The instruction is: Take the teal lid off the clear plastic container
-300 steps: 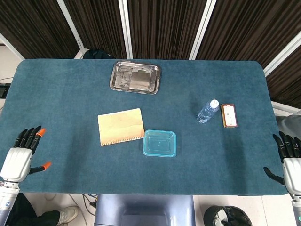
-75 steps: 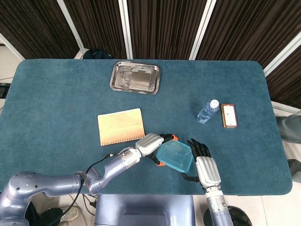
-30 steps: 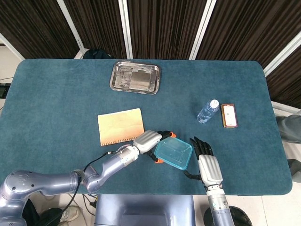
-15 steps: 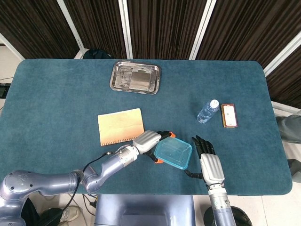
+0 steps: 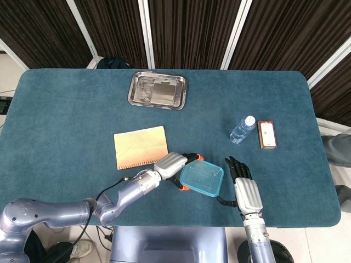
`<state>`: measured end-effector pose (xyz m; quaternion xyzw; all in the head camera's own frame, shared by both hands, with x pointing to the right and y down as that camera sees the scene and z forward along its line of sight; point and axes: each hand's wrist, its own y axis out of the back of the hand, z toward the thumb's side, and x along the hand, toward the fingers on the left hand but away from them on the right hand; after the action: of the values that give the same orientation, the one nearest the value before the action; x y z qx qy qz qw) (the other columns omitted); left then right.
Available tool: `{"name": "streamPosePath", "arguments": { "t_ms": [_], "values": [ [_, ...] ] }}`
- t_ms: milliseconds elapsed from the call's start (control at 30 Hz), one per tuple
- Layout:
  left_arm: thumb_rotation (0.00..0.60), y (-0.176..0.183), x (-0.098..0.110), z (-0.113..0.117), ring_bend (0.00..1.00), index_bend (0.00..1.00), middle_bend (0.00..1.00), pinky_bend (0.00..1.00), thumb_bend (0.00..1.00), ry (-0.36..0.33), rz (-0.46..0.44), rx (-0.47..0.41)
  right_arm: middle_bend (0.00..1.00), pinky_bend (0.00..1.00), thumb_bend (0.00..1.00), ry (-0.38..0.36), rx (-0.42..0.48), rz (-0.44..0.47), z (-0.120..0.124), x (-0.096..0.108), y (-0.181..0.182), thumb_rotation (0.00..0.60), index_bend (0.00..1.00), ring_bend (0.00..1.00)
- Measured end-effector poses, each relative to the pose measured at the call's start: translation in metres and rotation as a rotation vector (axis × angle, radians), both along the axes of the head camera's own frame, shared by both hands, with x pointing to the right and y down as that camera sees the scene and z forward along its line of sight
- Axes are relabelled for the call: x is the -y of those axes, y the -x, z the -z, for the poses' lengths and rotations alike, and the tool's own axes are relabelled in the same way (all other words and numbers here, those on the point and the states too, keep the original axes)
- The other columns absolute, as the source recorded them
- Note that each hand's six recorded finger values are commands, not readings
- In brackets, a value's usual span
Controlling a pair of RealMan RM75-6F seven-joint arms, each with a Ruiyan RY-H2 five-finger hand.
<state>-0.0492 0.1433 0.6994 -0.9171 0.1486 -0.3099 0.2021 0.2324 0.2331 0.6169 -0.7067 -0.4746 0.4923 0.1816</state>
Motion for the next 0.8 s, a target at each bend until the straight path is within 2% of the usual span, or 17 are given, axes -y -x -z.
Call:
{"name": "streamPosePath", "arguments": {
  "t_ms": [800],
  "values": [
    [0.600, 0.0004, -0.0096, -0.0064, 0.37, 0.34, 0.41, 0.53, 0.25, -0.041, -0.074, 0.047, 0.00, 0.00, 0.25, 0.025, 0.072, -0.080, 0.0025, 0.0072, 0.0051, 0.600, 0.00, 0.00]
  ]
}}
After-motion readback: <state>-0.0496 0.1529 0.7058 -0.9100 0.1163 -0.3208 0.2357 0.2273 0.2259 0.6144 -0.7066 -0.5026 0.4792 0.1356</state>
